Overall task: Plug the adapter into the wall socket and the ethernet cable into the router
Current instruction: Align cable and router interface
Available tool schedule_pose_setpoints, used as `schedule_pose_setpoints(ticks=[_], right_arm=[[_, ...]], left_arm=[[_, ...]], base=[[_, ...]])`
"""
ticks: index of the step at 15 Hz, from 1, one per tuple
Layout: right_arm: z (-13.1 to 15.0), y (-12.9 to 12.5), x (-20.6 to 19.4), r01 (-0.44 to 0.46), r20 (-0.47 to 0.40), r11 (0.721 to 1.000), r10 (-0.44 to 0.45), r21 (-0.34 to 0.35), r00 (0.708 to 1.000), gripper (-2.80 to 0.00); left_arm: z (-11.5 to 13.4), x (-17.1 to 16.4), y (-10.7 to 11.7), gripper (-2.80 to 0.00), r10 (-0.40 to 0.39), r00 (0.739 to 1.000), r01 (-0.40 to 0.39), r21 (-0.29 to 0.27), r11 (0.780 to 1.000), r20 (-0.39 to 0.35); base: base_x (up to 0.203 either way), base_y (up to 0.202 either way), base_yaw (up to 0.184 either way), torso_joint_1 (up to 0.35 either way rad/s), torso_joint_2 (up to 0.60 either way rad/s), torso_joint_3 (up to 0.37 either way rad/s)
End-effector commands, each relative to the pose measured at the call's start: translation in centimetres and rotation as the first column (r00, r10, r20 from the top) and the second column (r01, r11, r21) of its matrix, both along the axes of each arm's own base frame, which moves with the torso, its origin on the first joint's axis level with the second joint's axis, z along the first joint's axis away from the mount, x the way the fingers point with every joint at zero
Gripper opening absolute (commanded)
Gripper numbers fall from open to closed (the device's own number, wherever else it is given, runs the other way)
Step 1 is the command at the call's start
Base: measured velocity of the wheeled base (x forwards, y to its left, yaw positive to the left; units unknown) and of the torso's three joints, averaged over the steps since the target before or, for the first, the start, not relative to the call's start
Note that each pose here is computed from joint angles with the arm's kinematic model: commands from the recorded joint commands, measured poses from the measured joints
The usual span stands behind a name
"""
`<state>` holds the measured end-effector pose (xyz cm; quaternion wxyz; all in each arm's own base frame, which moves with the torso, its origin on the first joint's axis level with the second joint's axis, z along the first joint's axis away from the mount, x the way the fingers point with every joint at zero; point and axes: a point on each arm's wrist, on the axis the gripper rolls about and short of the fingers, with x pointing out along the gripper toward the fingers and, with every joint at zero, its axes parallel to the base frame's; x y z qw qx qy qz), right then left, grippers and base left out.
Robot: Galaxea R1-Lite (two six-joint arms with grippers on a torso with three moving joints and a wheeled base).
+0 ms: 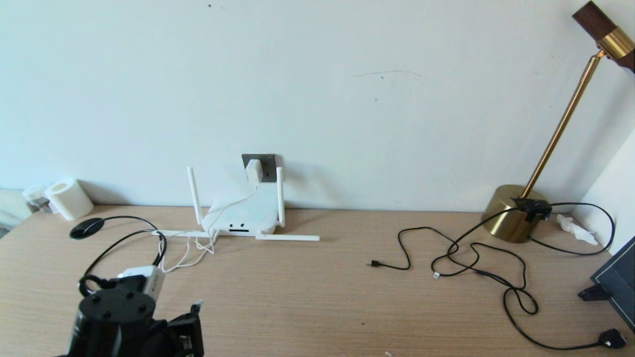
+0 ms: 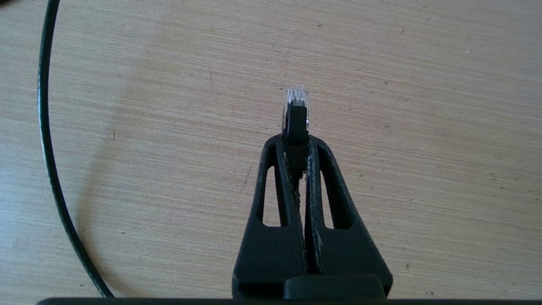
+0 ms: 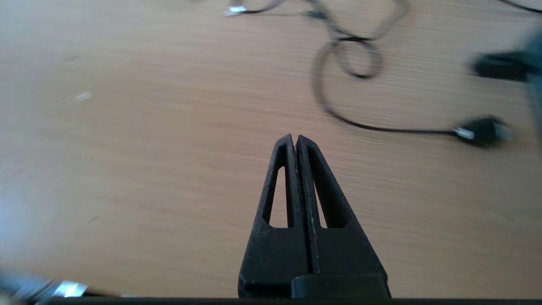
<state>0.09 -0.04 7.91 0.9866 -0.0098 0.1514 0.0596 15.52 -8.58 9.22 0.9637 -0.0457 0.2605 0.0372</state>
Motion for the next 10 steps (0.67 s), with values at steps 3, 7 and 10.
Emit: schedule_pose_setpoints(ticks=[3, 7, 10], right_arm=[[0.0, 0.0, -0.2, 0.106, 0.021, 0.994, -0.106, -0.018, 0.994, -2.8], [-0.3, 0.0, -2.3, 0.123, 0.297, 0.992, -0.116, -0.008, 0.948, -2.8], [-0.3, 0.1, -2.4, 0.088, 0.307, 0.996, -0.079, -0.017, 0.948, -2.8]], left_arm=[[-0.4, 1.7, 0.2, -2.8, 0.061, 0.998, -0.061, 0.017, 0.998, -0.019], [-1.2, 3.4, 1.0, -2.8, 0.077, 0.995, -0.075, 0.046, 0.996, -0.064], [-1.0, 4.4, 0.5, -2.8, 0.057, 0.997, -0.053, 0.073, 0.996, -0.057]], base=[[0.0, 0.0, 0.0, 0.0, 0.0, 0.0], [0.0, 0.0, 0.0, 0.0, 0.0, 0.0], [0.0, 0.0, 0.0, 0.0, 0.0, 0.0]])
